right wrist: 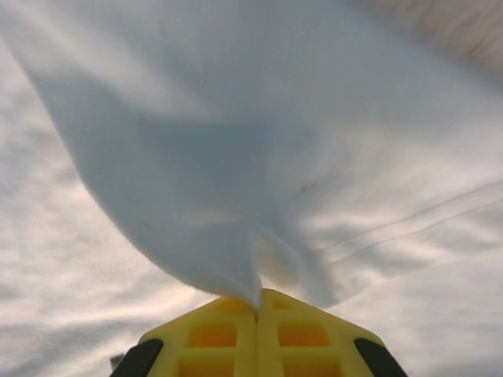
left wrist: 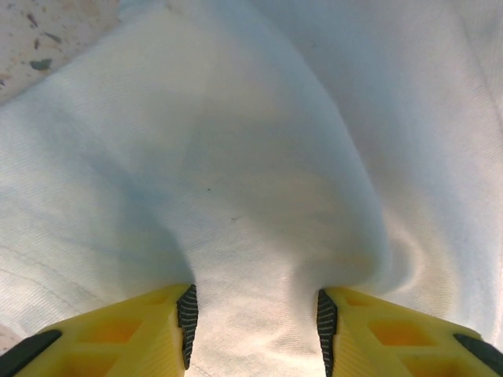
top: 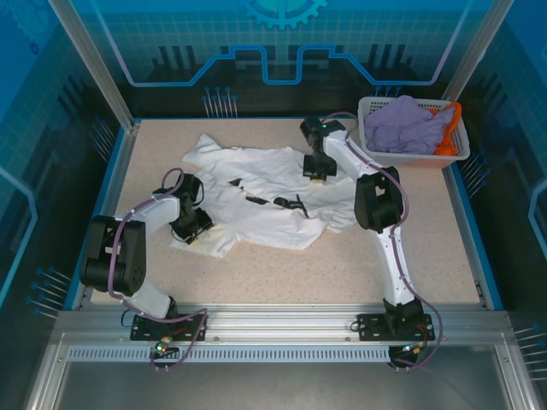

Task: Fold and stack the t-shirts

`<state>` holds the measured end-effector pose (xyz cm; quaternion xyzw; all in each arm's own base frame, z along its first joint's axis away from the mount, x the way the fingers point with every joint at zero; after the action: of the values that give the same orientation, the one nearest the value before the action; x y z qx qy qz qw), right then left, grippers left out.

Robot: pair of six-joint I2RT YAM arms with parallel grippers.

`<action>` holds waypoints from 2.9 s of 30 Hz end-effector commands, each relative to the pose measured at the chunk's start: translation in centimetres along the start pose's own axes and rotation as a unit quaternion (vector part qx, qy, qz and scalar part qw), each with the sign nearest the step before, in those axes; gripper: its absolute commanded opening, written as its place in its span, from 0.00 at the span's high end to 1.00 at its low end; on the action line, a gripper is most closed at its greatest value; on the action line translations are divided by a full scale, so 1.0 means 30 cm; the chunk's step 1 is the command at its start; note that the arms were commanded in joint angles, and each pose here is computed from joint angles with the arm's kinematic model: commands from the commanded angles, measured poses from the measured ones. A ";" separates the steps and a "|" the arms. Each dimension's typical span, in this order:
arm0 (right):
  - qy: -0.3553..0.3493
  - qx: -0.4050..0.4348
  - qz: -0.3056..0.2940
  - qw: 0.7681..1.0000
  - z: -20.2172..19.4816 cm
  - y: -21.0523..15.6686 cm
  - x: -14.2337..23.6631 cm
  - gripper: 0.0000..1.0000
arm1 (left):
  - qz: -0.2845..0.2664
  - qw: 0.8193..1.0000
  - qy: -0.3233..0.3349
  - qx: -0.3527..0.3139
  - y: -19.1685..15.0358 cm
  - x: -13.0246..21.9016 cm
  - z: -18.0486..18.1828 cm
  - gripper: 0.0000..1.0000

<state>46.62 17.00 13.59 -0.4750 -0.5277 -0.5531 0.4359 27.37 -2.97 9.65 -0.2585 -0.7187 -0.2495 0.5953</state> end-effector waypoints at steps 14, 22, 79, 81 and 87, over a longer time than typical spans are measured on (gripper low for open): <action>0.055 -0.197 -0.187 0.961 -0.421 0.409 0.126 0.58 | -0.020 1.000 0.018 -0.006 0.007 0.075 0.029 0.62; 0.163 -0.177 -0.249 0.938 -0.436 0.356 0.513 0.24 | -0.068 0.996 -0.044 -0.028 0.012 0.250 -0.057 0.27; 0.186 -0.112 0.089 0.972 -0.320 -0.541 0.166 0.60 | -0.058 0.995 -0.077 0.037 0.061 0.189 -0.023 1.00; 0.188 -0.140 0.104 0.967 -0.315 -0.568 0.109 0.55 | -0.050 0.995 -0.077 0.042 0.052 0.176 -0.016 1.00; 0.180 -0.171 0.121 0.961 -0.277 -0.575 0.000 0.56 | -0.046 0.995 -0.074 0.049 0.031 0.169 0.008 1.00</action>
<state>28.25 8.76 11.21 -0.5062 -0.2887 -0.6377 0.5038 27.68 -1.76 14.35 -0.2122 -0.7803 -0.2255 0.5434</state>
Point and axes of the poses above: each hand's point on the last joint's axis, 136 mm out from that joint toward the fingers, its own x axis back along the fingers, its own z axis along the line the jaws close on, y = z × x, the point moved 8 cm from there along x, back along the fingers, and after that the axes turned 5 degrees about x, right-handed, at the moved point
